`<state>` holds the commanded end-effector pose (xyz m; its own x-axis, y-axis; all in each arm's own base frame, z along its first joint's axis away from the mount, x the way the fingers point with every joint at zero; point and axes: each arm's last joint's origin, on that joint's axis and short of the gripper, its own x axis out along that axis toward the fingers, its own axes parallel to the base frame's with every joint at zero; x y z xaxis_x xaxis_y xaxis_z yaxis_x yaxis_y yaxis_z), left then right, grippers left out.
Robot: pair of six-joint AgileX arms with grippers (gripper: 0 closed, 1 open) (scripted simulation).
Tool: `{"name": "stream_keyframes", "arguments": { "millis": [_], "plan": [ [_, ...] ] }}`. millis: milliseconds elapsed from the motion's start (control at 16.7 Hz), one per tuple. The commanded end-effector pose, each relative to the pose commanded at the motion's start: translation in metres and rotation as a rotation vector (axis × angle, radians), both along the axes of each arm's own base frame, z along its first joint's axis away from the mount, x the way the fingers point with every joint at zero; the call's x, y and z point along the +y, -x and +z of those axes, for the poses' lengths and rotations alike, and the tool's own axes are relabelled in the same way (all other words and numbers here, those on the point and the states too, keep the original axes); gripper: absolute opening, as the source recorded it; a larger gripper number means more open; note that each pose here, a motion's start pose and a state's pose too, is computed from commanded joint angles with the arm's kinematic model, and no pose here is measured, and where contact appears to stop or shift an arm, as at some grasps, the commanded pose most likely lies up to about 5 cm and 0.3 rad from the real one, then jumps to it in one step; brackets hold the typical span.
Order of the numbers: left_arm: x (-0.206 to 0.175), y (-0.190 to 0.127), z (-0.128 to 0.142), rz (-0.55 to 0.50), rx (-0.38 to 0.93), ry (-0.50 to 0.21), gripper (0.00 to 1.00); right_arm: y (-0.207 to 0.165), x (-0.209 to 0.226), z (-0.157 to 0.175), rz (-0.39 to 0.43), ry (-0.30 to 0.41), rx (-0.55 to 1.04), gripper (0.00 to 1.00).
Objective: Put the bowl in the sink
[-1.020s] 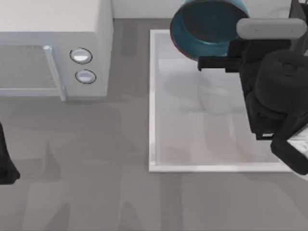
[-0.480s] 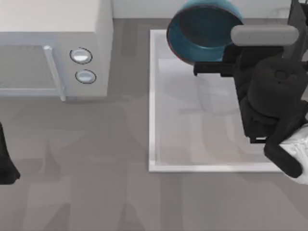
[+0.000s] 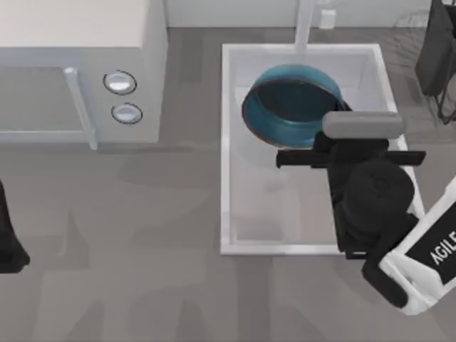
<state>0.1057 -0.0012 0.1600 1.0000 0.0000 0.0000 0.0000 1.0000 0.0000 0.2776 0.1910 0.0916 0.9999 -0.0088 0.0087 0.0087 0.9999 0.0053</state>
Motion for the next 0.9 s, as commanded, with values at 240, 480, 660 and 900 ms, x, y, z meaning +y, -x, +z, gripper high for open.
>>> {"name": "stream_keyframes", "arguments": {
  "millis": [240, 480, 660, 900],
  "plan": [
    [0.000, 0.000, 0.000, 0.000, 0.000, 0.000, 1.00, 0.007, -0.007, -0.030, -0.001, 0.005, 0.008, 0.00],
    [0.000, 0.000, 0.000, 0.000, 0.000, 0.000, 1.00, 0.007, -0.007, -0.033, -0.001, 0.005, 0.009, 0.00],
    [0.000, 0.000, 0.000, 0.000, 0.000, 0.000, 1.00, 0.007, -0.007, -0.033, -0.001, 0.005, 0.009, 0.15],
    [0.000, 0.000, 0.000, 0.000, 0.000, 0.000, 1.00, 0.007, -0.007, -0.033, -0.001, 0.005, 0.009, 0.45]
  ]
}}
